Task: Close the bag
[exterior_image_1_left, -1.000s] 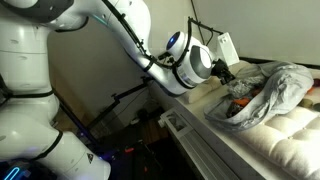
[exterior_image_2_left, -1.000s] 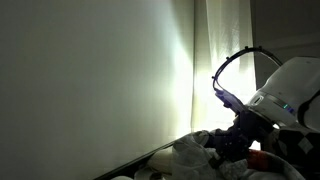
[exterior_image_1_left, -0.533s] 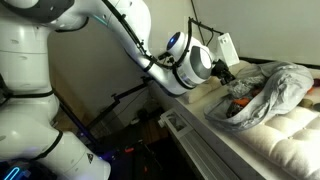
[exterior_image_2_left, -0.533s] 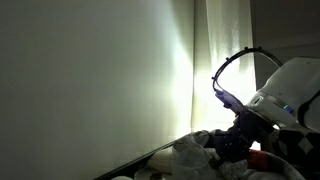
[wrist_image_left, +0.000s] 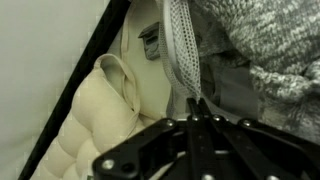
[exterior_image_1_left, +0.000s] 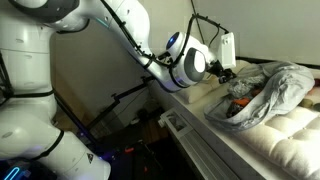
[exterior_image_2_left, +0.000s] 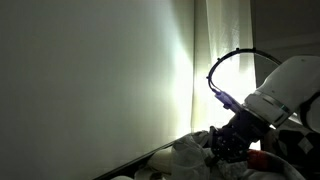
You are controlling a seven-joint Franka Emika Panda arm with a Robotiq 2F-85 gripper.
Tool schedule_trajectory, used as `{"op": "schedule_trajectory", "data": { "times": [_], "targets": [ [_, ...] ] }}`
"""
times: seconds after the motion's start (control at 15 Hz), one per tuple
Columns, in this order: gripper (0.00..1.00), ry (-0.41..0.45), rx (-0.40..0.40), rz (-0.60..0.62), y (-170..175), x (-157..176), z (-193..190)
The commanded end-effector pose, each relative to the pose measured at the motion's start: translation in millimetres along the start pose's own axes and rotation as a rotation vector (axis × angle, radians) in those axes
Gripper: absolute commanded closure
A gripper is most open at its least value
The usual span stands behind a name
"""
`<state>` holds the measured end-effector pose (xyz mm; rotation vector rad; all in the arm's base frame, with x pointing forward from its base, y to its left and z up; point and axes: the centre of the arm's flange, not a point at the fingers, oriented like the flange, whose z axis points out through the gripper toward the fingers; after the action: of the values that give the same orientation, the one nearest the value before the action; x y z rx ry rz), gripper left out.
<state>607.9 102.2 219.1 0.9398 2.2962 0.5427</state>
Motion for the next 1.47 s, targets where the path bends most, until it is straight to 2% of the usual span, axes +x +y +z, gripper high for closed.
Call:
{"op": "schedule_trajectory", "data": {
  "times": [0.0,0.33,0.73,0.87,0.93,1.4],
  "targets": [
    [0.99,-0.013,0.022,0.118,1,26,1],
    [0.99,-0.098,0.087,0.405,-19,42,4],
    [0.99,-0.174,0.148,0.64,-43,53,9],
    [0.99,-0.17,0.116,0.646,-46,55,12],
    [0.98,-0.157,0.138,0.62,-40,48,18],
    [0.98,-0.157,0.131,0.628,-36,49,18]
  ]
}}
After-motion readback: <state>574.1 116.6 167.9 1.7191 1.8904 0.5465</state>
